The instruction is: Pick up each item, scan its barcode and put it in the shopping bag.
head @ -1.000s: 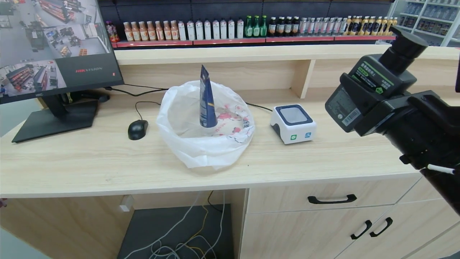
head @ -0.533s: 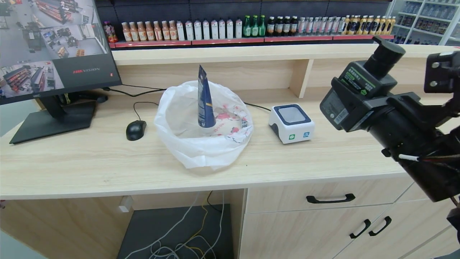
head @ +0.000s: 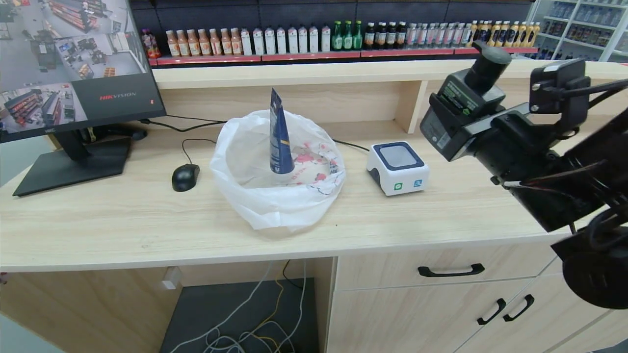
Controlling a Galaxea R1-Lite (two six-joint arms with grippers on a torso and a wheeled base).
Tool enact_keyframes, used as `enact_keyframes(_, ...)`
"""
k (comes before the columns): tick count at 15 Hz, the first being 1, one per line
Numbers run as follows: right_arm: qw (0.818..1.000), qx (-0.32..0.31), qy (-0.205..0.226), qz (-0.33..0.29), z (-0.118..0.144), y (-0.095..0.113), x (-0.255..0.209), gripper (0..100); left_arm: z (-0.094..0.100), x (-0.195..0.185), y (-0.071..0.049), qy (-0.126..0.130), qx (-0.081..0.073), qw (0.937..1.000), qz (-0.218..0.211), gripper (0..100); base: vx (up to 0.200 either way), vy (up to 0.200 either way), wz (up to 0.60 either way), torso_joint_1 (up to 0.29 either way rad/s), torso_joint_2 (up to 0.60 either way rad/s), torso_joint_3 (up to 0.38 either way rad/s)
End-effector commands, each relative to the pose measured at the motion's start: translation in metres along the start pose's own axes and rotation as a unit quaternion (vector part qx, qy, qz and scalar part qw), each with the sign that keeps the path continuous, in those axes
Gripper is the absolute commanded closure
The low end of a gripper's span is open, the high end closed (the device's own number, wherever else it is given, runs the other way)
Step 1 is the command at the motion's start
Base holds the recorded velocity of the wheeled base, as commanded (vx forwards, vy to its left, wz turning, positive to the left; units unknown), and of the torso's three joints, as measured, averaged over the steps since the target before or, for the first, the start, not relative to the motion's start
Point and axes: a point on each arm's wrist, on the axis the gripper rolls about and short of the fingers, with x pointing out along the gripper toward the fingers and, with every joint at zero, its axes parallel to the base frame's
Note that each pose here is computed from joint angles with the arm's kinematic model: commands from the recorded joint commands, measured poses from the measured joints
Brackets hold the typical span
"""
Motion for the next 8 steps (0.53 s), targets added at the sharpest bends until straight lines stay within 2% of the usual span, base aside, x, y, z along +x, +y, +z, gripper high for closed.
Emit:
enact_keyframes(1, 0.999, -0.038, 0.01, 0.001, -0.033, -0.006, 0.02, 100, 0.0, 0.0, 0.0, 0.0, 0.0, 1.0, 0.0, 0, 0.0, 0.0, 0.0, 0.0, 0.0, 0.0)
enact_keyframes(4, 0.994, -0.094, -0.016, 0.049, -0.056, -0.001, 0.042, 100, 0.0, 0.0, 0.0, 0.0, 0.0, 1.0, 0.0, 0, 0.0, 0.0, 0.0, 0.0, 0.0, 0.0)
enact_keyframes(8, 0.985, -0.165, -0.024, 0.044, -0.076, -0.006, 0.059, 100, 0.0, 0.0, 0.0, 0.0, 0.0, 1.0, 0.0, 0, 0.0, 0.0, 0.0, 0.0, 0.0, 0.0)
